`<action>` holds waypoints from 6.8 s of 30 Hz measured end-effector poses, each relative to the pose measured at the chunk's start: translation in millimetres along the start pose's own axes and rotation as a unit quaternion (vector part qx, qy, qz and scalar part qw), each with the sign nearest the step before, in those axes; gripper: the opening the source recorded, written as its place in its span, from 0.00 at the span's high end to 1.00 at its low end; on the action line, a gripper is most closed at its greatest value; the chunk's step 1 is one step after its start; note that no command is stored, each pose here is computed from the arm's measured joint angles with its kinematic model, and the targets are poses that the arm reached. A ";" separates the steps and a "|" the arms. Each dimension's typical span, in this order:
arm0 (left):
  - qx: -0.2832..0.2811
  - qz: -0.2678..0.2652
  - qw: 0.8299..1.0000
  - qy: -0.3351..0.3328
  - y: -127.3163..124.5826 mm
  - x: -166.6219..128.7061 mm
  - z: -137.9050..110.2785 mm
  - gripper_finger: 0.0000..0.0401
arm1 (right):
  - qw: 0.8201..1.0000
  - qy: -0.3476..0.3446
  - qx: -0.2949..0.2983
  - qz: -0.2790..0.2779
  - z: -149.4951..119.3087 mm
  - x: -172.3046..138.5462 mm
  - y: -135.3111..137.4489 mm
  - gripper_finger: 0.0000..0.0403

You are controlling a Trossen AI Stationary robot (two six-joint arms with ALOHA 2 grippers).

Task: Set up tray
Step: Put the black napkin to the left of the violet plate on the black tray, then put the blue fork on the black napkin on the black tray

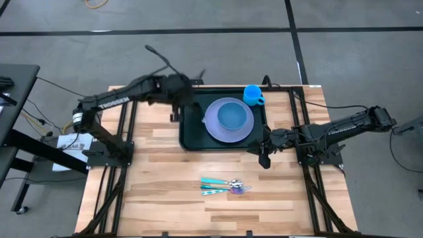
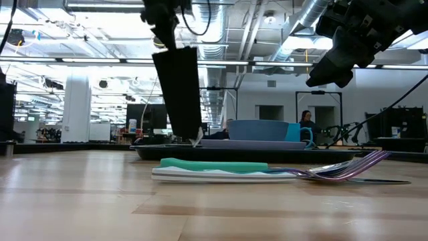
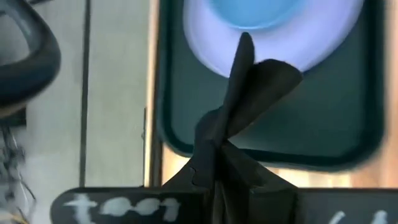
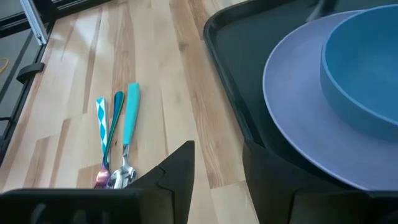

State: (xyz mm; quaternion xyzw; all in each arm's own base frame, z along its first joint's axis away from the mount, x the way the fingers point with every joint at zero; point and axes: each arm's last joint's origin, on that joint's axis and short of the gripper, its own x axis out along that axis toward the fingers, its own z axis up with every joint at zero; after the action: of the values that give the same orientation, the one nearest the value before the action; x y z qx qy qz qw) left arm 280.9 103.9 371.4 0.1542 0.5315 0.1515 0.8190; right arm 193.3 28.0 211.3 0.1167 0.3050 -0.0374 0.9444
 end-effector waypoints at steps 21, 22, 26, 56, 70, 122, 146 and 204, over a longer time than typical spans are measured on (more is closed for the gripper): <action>-0.152 0.125 0.979 0.059 150.0 110.9 -38.8 1.00 | 1.000 0.006 -0.010 -0.002 -1.1 0.0 -0.4 0.69; -0.146 0.140 0.977 0.068 153.0 111.2 -37.0 1.00 | 1.000 0.005 -0.011 -0.002 -1.1 0.0 -0.4 0.69; -0.138 0.173 0.974 0.053 163.4 98.8 -24.2 1.00 | 1.000 0.005 -0.018 -0.002 -0.9 0.0 -0.4 0.69; -0.173 -0.075 0.975 0.116 33.7 179.7 -34.7 1.00 | 1.000 0.004 -0.001 -0.002 -0.7 0.0 -0.3 0.69; -0.166 -0.168 0.964 0.122 -20.5 186.4 -28.7 1.00 | 1.000 0.004 0.003 -0.001 -0.7 0.0 -0.2 0.69; -0.159 -0.250 0.948 0.115 -78.4 194.6 -30.4 1.00 | 1.000 0.004 0.003 -0.001 -0.8 0.0 -0.2 0.69; -0.152 -0.248 0.950 0.115 -78.1 194.6 -30.6 0.86 | 1.000 0.004 0.004 -0.001 -0.7 0.0 -0.2 0.69; -0.009 -0.349 0.935 -0.066 -214.2 88.4 67.5 0.66 | 1.000 0.014 0.002 -0.005 -2.8 0.0 -0.9 0.69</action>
State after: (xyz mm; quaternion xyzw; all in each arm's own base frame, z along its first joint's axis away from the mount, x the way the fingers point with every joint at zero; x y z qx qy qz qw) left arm 395.3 -60.1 236.1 -0.0384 0.4953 -0.1498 0.8549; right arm 191.6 27.8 209.0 0.1176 0.3190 -0.0410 0.9395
